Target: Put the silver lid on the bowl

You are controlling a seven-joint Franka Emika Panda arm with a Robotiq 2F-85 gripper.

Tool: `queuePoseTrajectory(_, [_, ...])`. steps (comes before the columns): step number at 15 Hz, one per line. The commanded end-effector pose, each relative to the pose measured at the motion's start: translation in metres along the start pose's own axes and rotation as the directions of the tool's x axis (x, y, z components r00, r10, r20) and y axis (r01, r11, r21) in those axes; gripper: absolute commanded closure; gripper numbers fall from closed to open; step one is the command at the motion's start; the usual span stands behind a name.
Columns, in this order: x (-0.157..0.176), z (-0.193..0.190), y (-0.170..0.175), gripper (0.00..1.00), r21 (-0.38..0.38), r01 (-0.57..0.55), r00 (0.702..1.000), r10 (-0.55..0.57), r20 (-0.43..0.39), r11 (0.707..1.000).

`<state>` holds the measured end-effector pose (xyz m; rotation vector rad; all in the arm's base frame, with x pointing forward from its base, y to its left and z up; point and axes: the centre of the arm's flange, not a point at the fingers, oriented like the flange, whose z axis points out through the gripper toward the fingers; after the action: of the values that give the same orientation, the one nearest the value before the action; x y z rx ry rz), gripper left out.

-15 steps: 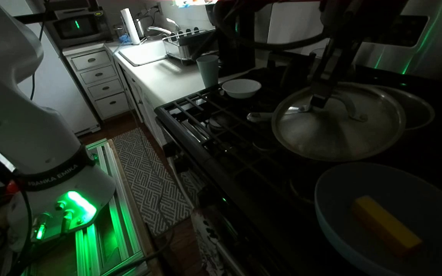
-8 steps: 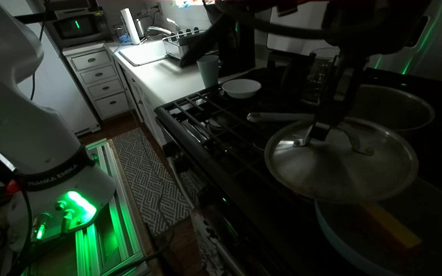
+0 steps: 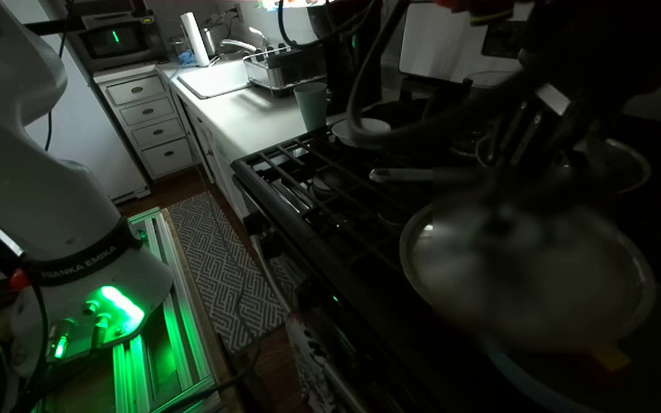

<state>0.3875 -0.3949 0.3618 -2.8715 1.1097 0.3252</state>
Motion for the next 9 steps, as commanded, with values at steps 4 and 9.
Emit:
queuePoseTrajectory(4, [0.004,0.002,0.003,0.96,0.003,0.135,0.991,-0.135,-0.016,0.991])
queuePoseTrajectory(9, [0.021,-0.017,0.001,0.96,-0.016,0.342,0.94,-0.342,-0.015,0.94])
